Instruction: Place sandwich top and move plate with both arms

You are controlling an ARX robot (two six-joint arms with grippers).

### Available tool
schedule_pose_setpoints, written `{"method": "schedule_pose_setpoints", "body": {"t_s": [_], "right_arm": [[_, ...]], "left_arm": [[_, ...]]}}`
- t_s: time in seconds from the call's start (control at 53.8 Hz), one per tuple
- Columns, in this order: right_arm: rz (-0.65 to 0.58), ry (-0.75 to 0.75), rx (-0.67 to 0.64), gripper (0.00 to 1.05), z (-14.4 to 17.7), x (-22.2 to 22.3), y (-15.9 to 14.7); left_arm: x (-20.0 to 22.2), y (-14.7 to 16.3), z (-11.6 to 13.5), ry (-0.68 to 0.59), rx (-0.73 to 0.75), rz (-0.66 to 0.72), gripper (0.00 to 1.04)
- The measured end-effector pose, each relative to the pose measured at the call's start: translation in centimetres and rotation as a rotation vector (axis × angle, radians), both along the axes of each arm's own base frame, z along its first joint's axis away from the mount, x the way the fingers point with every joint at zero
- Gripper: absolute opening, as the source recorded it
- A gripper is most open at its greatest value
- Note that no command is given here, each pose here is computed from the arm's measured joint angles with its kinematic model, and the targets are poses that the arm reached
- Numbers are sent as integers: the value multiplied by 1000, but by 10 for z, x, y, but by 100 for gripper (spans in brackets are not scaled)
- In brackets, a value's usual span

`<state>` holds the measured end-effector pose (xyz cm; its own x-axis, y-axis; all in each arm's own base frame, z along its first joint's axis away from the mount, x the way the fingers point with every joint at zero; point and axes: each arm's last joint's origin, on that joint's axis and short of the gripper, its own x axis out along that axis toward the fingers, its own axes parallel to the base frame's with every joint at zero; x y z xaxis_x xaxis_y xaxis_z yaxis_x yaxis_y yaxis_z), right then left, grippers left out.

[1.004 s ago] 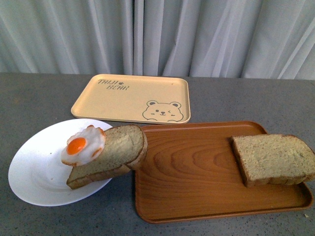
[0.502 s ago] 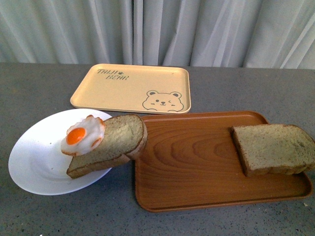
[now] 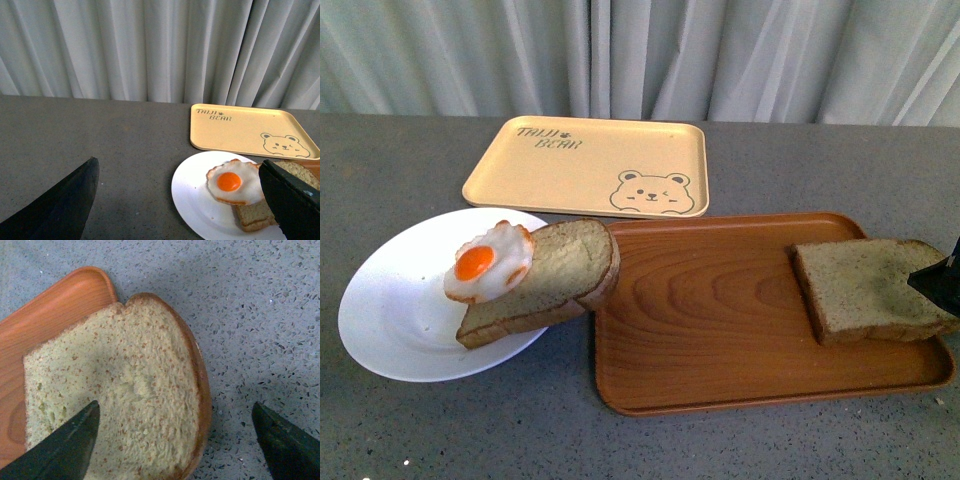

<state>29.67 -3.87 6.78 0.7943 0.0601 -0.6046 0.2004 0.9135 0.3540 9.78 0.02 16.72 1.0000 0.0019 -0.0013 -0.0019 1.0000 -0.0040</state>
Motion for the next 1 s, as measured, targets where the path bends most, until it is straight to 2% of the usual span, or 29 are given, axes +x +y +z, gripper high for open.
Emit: {"method": "schedule_pose_setpoints", "body": {"t_s": [0.149, 0.335, 0.465, 0.651, 0.762, 1.004], "right_arm": [[-2, -5, 17, 47, 0, 0, 1], [4, -22, 43, 21, 9, -7, 1], [20, -96, 72, 1, 39, -10, 6], [88, -220, 107, 2, 84, -7, 28], [174, -313, 151, 2, 114, 5, 55], [387, -386, 251, 2, 136, 31, 128]], "left_arm": [[0, 0, 0, 0, 0, 0, 96], [0, 0, 0, 0, 0, 0, 96], [0, 0, 0, 0, 0, 0, 96], [0, 0, 0, 0, 0, 0, 96], [0, 0, 0, 0, 0, 0, 96], [0, 0, 0, 0, 0, 0, 96]]}}
